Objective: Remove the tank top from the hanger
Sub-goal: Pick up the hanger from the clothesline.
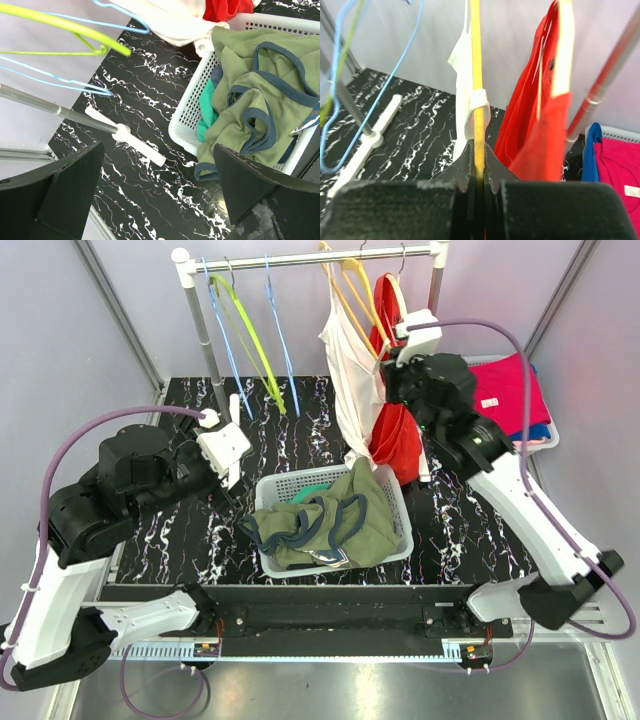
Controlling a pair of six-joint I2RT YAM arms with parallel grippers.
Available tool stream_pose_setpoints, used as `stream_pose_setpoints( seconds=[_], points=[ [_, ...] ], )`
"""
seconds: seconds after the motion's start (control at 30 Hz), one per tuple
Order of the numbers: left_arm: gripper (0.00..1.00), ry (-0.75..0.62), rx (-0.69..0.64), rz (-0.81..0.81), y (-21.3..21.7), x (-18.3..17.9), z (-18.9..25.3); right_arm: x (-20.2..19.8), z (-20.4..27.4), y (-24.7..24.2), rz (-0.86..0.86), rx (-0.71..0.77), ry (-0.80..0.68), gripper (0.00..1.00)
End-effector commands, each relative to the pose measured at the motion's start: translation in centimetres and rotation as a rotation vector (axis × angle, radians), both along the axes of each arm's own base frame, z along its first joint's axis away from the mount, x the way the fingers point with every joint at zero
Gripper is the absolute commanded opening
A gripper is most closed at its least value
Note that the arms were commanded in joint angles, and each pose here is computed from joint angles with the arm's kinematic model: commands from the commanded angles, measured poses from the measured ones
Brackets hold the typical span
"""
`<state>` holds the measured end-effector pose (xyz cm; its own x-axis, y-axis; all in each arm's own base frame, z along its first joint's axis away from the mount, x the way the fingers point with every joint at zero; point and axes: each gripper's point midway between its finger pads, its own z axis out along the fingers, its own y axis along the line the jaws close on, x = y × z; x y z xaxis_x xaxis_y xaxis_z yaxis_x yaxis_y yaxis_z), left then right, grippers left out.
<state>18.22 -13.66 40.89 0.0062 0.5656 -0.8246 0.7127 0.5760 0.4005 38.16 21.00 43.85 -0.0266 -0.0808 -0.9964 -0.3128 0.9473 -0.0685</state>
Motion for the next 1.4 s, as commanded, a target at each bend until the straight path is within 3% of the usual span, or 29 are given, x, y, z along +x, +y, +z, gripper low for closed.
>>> stream_pose_setpoints(
  seconds=[0.0, 0.4, 0.7, 1.03, 1.37],
  points=[
    [0.99, -0.060, -0.042, -0.004, 0.0, 0.1, 1.8, -5.5, 9.7, -3.1, 0.046, 0.159, -0.187, 0.00],
    [0.99, -0.057, -0.002, 0.009, -0.3, 1.0, 1.0, -17.1, 16.5, -8.1, 0.202, 0.302, -0.282, 0.00],
    [0.99, -0.059, -0.017, 0.011, -0.4, 1.1, 1.6, -21.0, 19.7, -9.7, 0.265, 0.337, -0.384, 0.00],
    [0.99, -0.058, -0.011, 0.009, -0.3, 0.9, 1.3, -21.9, 17.4, -8.0, 0.370, 0.290, -0.312, 0.00],
    [0.99, -0.063, -0.023, -0.013, -0.4, 0.6, 1.9, -26.2, 9.5, -4.6, 0.672, 0.127, -0.060, 0.00]
  ],
)
